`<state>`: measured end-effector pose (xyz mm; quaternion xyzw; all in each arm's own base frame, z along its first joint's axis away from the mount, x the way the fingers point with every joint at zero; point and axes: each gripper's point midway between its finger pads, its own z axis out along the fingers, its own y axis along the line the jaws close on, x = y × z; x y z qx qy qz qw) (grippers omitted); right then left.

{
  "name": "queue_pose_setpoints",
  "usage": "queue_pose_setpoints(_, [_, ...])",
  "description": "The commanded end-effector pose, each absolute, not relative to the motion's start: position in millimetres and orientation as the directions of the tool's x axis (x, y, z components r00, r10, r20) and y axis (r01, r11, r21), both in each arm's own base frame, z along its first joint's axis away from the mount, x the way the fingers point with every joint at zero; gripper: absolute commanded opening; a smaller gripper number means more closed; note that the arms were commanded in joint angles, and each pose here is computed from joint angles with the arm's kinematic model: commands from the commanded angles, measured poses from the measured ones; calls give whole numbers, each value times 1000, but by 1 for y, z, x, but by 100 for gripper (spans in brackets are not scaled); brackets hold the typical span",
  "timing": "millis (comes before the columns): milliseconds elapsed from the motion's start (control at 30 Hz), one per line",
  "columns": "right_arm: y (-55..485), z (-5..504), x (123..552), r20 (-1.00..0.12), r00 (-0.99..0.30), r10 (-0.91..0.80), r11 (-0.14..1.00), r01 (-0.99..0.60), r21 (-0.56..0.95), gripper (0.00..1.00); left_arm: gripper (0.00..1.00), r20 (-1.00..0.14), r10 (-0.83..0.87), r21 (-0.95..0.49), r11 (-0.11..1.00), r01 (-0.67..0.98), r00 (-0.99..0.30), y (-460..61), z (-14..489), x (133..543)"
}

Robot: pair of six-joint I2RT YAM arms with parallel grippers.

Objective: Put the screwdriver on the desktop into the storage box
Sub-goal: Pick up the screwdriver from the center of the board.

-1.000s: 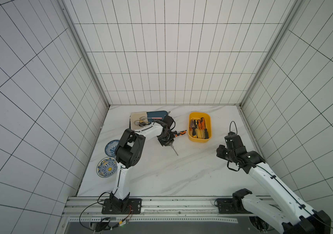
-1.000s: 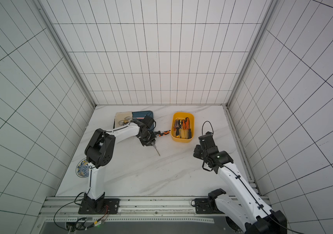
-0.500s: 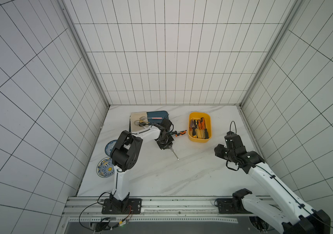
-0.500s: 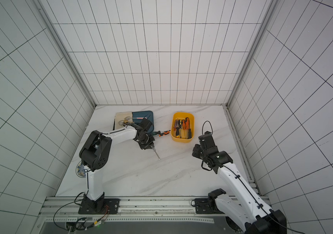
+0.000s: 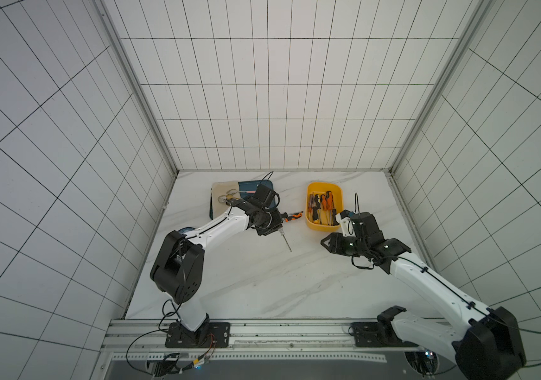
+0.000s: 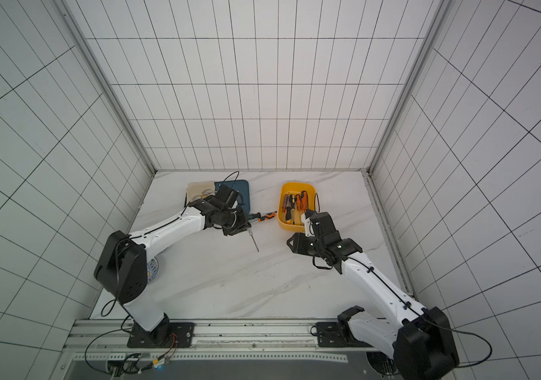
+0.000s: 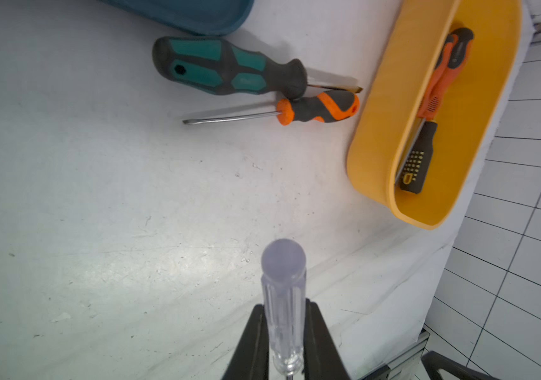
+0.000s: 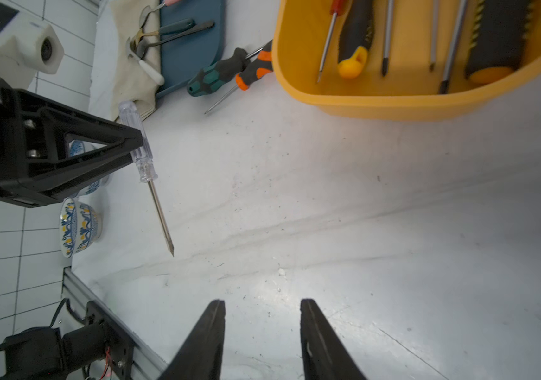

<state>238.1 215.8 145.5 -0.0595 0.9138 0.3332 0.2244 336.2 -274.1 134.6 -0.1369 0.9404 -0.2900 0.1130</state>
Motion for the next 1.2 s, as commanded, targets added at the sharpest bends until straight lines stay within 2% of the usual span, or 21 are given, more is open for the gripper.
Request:
queue_pose_setpoints(0, [256, 192, 242, -501, -865, 19, 606, -389, 694, 42, 0, -224, -266, -657, 752, -57, -938, -289, 163, 332])
queue_pose_setpoints(300, [292, 217, 244, -495, -869, -3, 460, -441, 771, 44, 0, -311, -232, -787, 607, 113, -922, -306, 213, 308])
queue_pose_setpoints(700, [317, 227, 244, -500, -865, -45, 410, -472, 780, 43, 0, -315, -209, -825, 543, 158, -926, -314, 225, 293])
queue_pose_setpoints(1033, [324, 227, 244, -495, -867, -58, 397, -475, 786, 32, 0, -315, -199, -838, 517, 174, -928, -318, 231, 291])
queue_pose_setpoints(1167, [325, 229, 244, -499, -865, -58, 394, -479, 784, 18, 0, -310, -187, -842, 509, 178, -932, -320, 231, 289])
